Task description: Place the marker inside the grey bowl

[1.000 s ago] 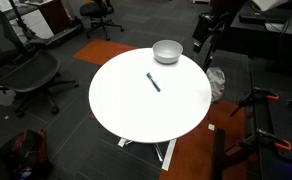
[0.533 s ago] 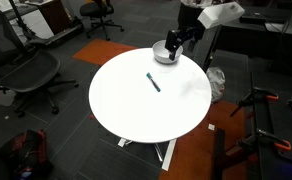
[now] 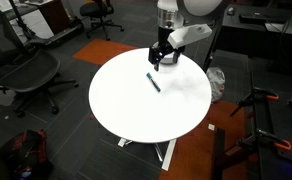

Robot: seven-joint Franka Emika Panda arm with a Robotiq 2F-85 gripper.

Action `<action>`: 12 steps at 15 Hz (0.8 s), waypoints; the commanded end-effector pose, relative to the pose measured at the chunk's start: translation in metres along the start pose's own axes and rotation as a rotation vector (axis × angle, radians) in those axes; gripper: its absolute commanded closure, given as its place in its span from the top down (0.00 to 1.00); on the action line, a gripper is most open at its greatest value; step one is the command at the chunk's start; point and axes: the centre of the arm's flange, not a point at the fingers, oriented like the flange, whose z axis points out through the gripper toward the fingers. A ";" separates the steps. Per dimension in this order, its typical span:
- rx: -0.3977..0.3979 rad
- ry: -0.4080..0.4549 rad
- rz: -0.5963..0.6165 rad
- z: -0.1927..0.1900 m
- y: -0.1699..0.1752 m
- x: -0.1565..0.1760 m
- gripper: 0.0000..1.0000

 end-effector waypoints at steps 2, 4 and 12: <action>-0.030 0.016 0.056 0.029 -0.024 0.013 1.00; -0.033 0.024 0.074 0.041 -0.028 0.017 1.00; -0.058 0.033 0.085 0.089 -0.021 0.043 1.00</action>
